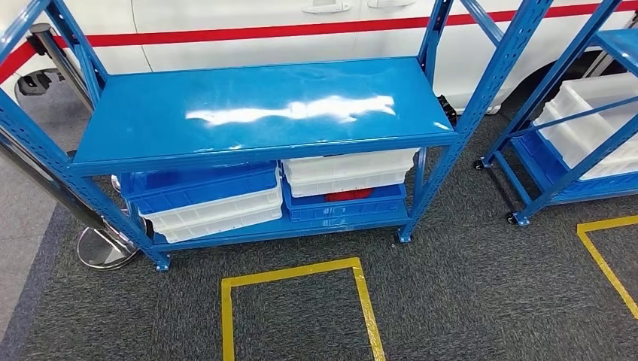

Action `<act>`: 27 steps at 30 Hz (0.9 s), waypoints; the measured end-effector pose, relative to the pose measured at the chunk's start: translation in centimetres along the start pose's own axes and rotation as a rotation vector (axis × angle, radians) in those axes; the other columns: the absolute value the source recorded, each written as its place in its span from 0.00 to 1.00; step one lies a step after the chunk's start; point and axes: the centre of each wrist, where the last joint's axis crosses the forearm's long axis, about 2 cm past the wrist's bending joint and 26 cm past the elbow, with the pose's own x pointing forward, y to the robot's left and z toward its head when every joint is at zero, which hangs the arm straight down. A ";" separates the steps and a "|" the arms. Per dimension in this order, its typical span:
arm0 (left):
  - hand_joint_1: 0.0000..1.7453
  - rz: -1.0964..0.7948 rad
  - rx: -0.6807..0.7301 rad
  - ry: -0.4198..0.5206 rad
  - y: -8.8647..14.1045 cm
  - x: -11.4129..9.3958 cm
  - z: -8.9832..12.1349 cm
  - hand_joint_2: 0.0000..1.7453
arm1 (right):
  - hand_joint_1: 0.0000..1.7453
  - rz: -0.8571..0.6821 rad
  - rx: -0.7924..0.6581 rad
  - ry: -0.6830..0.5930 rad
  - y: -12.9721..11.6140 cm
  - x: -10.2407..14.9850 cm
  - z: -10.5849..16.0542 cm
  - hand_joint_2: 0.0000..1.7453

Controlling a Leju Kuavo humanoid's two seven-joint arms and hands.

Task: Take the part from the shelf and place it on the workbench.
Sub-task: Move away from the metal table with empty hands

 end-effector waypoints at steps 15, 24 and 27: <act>0.00 0.001 -0.001 0.008 -0.2 -0.1 0.1 0.00 | 0.00 0.005 -0.007 -0.011 -0.3 -0.3 -0.1 0.00; 0.00 -0.002 -0.004 0.009 -0.2 -0.2 0.1 0.00 | 0.00 -0.004 -0.009 -0.017 -0.4 -0.2 -0.1 0.00; 0.00 -0.005 -0.004 0.008 -0.2 -0.1 0.0 0.00 | 0.00 -0.005 -0.007 -0.023 -0.3 -0.1 0.0 0.00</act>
